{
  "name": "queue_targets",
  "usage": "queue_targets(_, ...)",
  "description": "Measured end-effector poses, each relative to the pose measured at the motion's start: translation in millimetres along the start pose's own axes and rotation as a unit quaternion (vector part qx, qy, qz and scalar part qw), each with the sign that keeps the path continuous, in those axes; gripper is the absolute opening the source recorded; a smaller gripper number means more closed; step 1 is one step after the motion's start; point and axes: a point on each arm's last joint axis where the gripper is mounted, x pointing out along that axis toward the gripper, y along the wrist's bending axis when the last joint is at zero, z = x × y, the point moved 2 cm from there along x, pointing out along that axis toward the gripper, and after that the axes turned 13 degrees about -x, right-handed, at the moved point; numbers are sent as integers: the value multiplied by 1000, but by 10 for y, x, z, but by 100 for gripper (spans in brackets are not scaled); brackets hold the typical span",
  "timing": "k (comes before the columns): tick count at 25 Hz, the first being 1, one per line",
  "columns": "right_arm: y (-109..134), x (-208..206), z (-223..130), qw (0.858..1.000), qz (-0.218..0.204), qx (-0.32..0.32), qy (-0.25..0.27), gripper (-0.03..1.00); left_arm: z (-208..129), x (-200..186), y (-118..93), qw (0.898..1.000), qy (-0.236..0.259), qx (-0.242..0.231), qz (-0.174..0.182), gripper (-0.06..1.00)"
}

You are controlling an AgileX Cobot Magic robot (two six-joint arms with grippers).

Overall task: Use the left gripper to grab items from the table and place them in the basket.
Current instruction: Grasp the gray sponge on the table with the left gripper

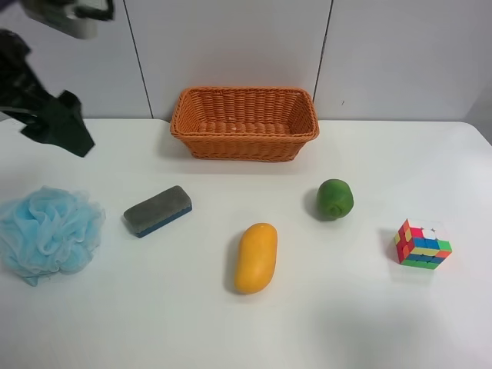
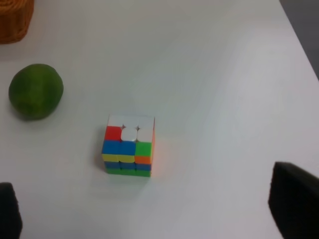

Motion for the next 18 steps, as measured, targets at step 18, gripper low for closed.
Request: queue_targets(18, 0, 0, 0, 1000, 0, 0, 0, 99, 96, 1613, -373, 993, 106, 50, -32, 99)
